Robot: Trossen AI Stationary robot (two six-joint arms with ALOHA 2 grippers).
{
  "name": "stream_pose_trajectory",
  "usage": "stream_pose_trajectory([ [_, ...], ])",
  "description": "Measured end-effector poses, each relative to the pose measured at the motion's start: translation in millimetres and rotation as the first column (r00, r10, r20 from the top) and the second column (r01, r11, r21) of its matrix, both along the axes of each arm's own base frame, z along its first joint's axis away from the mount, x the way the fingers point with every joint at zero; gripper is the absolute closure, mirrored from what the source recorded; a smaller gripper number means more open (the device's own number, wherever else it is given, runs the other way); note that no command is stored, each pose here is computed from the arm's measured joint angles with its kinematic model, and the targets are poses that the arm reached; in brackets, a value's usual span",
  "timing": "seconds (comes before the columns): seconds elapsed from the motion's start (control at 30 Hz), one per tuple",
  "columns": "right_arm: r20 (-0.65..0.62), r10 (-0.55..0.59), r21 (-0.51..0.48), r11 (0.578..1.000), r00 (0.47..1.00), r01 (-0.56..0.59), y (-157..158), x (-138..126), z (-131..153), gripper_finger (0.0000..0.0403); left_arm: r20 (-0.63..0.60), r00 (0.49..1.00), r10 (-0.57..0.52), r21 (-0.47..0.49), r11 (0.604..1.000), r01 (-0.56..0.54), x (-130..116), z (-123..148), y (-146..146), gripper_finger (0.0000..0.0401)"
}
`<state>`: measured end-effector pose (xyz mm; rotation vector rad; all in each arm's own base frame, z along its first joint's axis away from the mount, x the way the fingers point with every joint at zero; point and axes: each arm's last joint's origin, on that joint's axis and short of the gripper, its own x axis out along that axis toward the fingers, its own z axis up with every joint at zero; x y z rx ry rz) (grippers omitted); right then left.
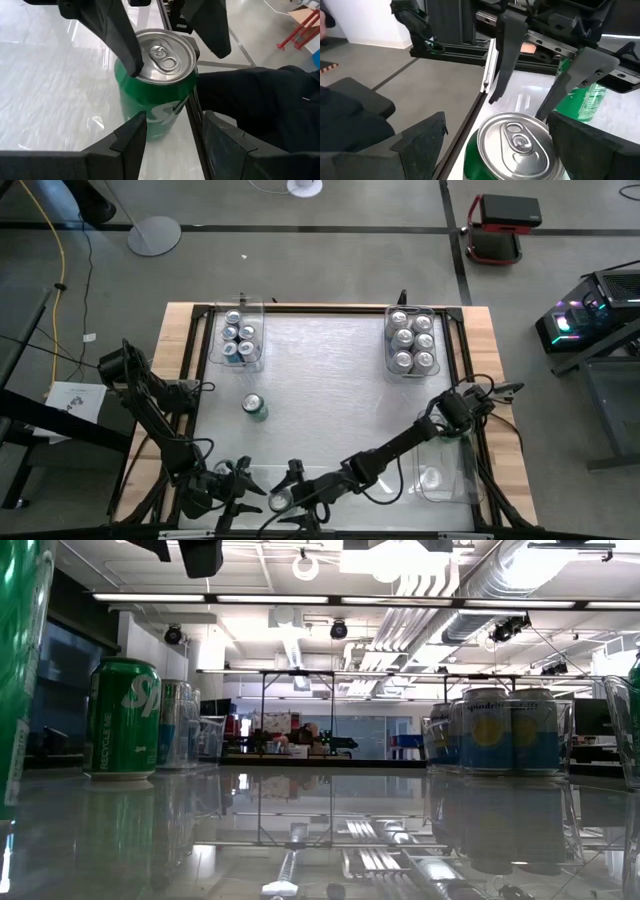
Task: Sort soda cans
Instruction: Put the green soda can into the bottom transparent bin
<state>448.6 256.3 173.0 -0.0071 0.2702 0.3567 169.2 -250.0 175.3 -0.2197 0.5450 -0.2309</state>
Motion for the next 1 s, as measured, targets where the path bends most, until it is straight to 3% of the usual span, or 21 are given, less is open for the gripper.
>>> stream_pose_trajectory([
  [0.27,0.022,-0.039,0.012,0.999,0.999,0.039,2,-1,1,0.0064,0.006,1.000,0.011,-0.028,1.000,-0.011,1,1,-1,0.0227],
  [0.5,-0.060,-0.046,0.028,0.998,0.997,0.048,-3,0,-6,0.0064,0.012,1.000,0.015,-0.025,1.000,-0.015,1,2,-1,0.0227],
  [1.0,-0.064,-0.051,-0.052,0.998,0.997,0.047,-5,2,-17,0.0064,0.033,0.999,0.039,-0.002,0.999,-0.039,2,2,1,0.0227],
])
